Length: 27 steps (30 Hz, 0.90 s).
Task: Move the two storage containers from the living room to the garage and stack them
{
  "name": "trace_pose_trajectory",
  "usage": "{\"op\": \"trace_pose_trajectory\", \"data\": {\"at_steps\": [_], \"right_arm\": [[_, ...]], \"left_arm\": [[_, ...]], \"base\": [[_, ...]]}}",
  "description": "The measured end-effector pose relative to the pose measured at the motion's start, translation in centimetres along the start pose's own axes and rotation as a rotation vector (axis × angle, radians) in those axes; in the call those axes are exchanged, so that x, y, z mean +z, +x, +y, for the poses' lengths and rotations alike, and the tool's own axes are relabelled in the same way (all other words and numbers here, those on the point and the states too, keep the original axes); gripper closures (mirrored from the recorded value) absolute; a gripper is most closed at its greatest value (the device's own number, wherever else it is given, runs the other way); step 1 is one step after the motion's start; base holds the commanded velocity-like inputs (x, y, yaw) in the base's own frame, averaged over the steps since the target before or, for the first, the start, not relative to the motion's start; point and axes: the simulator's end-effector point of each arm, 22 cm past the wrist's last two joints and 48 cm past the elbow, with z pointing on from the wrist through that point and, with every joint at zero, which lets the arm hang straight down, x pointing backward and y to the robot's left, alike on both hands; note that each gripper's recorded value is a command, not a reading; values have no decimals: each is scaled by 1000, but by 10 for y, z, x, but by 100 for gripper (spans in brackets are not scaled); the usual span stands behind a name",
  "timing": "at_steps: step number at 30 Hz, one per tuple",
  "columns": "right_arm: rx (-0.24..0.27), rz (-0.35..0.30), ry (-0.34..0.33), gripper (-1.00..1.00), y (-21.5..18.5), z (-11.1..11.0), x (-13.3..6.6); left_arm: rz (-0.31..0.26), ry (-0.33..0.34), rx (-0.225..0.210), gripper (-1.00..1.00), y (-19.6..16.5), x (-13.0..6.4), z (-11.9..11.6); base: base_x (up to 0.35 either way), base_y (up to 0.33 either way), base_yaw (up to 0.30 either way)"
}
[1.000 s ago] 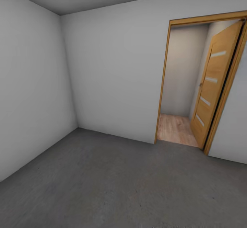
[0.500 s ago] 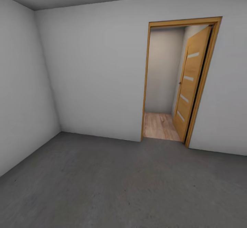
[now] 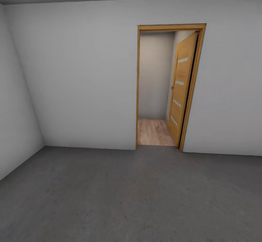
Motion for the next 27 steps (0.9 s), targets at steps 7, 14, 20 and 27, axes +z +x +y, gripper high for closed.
{"op": "trace_pose_trajectory", "data": {"at_steps": [7,14,20,27], "right_arm": [[1,-6,-2,-100,-2,1,0],[1,-11,-2,-100,-5,1,0],[2,-16,-2,-100,-6,1,0],[2,-21,0,-100,-9,-1,0]], "left_arm": [[-6,1,-1,-100,-2,0,0],[-11,3,-1,-100,-5,-1,-1],[-17,4,-2,-100,-7,-1,-1],[-23,5,-2,-100,-9,-2,-2]], "base": [[0,0,-268],[0,0,-264],[0,0,-262],[0,0,-261]]}}
